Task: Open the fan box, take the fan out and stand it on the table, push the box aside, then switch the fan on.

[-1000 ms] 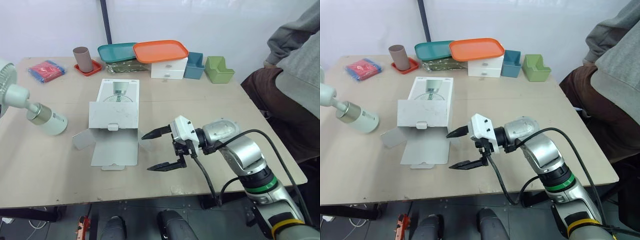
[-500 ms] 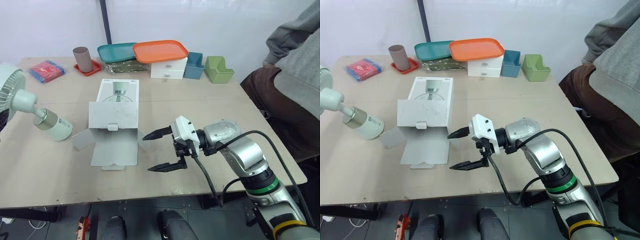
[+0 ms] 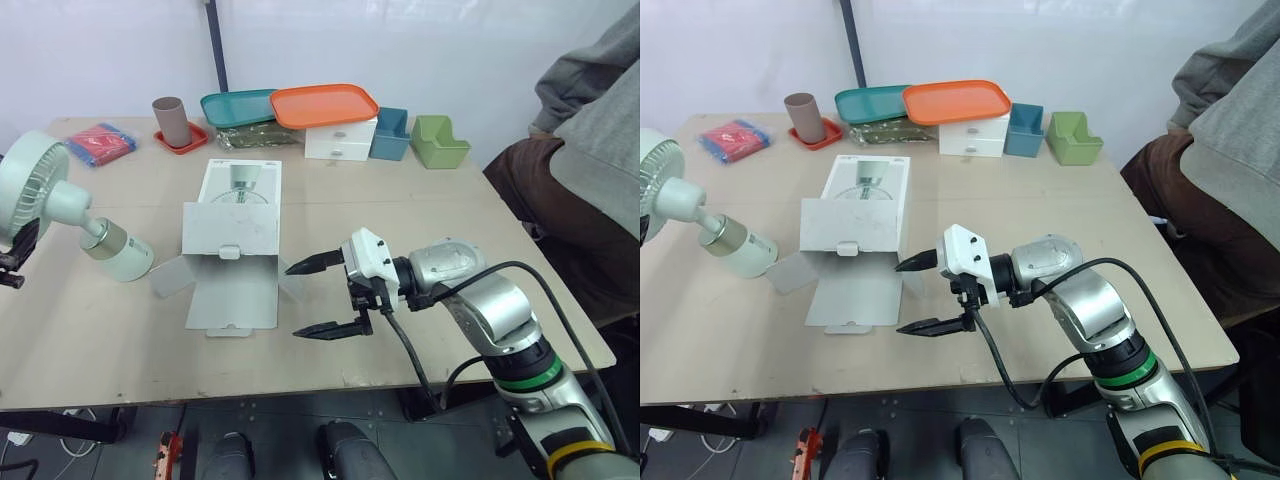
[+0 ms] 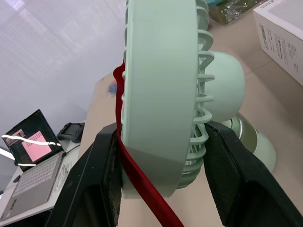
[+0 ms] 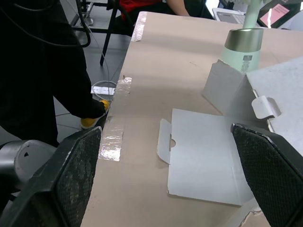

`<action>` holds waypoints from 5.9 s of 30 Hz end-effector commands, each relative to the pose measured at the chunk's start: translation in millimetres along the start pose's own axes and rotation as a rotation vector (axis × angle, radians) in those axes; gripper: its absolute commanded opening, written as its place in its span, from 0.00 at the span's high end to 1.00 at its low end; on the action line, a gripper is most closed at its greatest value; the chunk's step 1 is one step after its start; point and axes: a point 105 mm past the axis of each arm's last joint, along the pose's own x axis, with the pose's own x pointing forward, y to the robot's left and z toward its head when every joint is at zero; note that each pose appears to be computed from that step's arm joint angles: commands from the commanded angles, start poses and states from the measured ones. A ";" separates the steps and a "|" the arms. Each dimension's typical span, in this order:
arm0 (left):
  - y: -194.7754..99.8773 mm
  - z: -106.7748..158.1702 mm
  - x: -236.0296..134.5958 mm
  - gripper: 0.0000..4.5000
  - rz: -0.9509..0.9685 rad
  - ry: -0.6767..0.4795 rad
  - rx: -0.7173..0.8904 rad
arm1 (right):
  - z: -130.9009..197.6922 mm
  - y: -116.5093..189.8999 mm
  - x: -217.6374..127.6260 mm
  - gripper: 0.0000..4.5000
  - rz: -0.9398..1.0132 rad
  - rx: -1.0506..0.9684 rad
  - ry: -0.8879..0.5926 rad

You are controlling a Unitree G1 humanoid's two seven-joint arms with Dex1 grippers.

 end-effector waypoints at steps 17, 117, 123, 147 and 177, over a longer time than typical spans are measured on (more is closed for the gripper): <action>-37.6 -22.8 35.5 0.52 -0.079 0.016 -0.439 | 12.8 1.1 -5.5 0.00 -0.055 -0.029 -0.021; -183.8 -4.7 -7.1 0.01 -0.812 -0.346 -0.255 | -70.0 -104.3 42.7 0.00 -0.885 0.484 0.272; -172.0 -3.3 -10.7 0.00 -0.799 -0.339 -0.296 | -48.8 -103.5 45.0 0.18 -0.836 0.456 0.164; -169.7 -9.8 -10.7 0.00 -0.789 -0.309 -0.250 | -37.6 -102.2 56.8 0.99 -0.744 0.399 0.094; -176.2 -11.7 -3.1 0.00 -0.770 -0.316 -0.233 | -52.0 -99.7 73.0 0.99 -0.680 0.410 0.194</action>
